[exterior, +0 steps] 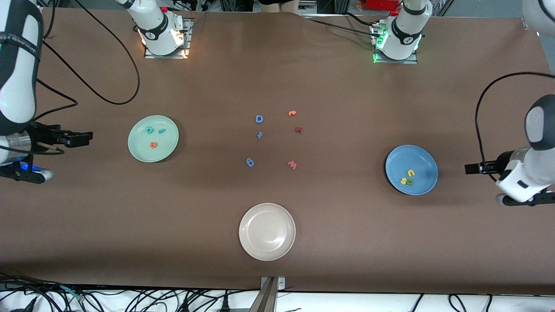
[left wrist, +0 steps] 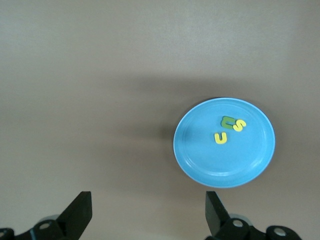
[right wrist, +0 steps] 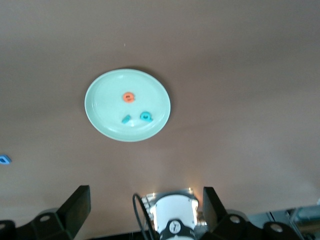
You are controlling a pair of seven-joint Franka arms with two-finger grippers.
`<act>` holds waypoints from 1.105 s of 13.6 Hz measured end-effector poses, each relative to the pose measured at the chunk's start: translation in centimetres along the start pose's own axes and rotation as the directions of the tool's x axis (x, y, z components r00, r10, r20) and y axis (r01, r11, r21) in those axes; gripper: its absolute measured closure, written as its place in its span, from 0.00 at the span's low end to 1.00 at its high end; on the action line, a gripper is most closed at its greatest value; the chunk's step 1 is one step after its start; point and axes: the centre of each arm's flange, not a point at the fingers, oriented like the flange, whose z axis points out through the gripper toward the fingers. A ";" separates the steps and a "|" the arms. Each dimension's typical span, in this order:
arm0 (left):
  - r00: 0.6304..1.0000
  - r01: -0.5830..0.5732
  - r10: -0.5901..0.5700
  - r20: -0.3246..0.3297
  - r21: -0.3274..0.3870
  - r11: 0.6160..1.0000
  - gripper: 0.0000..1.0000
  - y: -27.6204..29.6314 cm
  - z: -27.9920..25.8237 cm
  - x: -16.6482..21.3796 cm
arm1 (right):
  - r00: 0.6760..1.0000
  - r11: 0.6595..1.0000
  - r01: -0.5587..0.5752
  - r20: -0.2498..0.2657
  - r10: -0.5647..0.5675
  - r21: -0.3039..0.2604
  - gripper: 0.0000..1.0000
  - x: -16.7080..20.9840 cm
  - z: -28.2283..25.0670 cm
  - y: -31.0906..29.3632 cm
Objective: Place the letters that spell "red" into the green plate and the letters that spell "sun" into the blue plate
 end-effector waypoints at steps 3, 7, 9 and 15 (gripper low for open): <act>0.998 0.007 -0.012 -0.054 -0.083 0.997 0.00 1.6 -5.3 -4.4 | 0.993 0.998 0.047 -0.105 -0.044 0.031 0.00 -1.4 -0.2 2.2; 0.992 -0.049 0.032 -0.124 -0.131 0.990 0.00 0.3 -10.3 -8.8 | 0.972 0.997 0.082 -0.222 -0.083 -0.015 0.00 -3.6 -0.2 1.3; 0.990 -0.064 0.046 -0.133 -0.130 0.989 0.00 0.4 -10.7 -9.6 | 0.950 0.994 0.103 -0.293 -0.108 -0.033 0.00 -4.8 -0.6 0.3; 0.987 -0.094 0.075 -0.142 -0.127 0.987 0.00 2.1 -10.1 -9.4 | 0.904 0.993 0.117 -0.410 -0.119 -0.030 0.00 -5.8 -2.5 -0.3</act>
